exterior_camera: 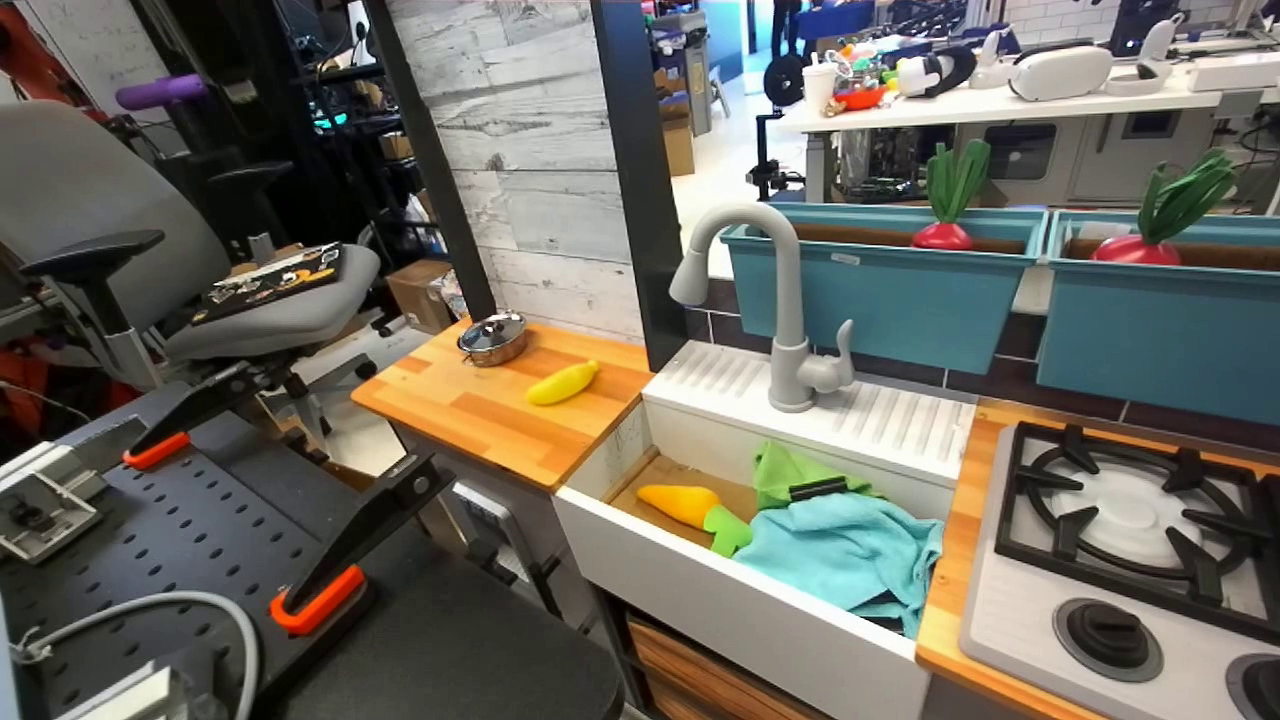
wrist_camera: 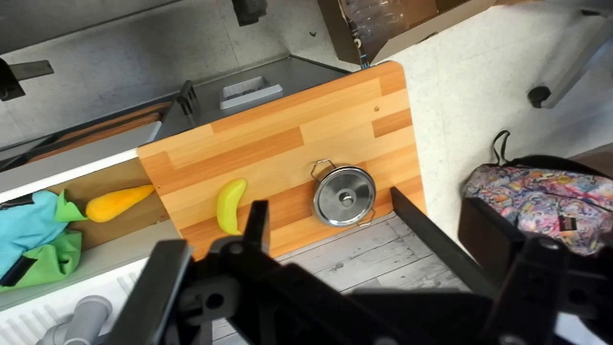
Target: Move the banana plush toy
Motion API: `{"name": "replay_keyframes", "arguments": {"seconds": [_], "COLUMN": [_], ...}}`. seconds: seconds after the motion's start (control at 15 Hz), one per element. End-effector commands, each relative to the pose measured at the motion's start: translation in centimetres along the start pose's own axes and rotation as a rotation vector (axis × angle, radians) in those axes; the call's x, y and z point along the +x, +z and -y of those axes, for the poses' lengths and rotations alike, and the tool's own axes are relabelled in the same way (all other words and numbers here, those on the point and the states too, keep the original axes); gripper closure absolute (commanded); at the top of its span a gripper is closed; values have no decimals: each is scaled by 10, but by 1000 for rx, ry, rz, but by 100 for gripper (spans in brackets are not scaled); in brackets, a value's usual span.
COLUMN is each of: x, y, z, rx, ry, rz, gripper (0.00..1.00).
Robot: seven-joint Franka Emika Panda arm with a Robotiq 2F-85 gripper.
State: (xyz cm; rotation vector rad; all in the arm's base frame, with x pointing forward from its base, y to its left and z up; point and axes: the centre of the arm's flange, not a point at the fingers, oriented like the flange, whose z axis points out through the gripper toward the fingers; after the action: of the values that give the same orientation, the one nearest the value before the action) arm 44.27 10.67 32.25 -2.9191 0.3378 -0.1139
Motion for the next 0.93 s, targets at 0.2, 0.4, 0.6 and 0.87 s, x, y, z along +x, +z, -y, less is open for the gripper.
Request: {"name": "replay_keyframes", "arguments": {"seconds": [0.2,0.4,0.6,0.87], "x": [60,77,95,119], "y": [80,124,167,214], "z": [-39,-50,-60,-72], "rx": [-16,-37,-42,-51], "ry": [57,90,117,163], "rz": [-17,-42,-39,-9], "gripper": [0,0,0,0]}}
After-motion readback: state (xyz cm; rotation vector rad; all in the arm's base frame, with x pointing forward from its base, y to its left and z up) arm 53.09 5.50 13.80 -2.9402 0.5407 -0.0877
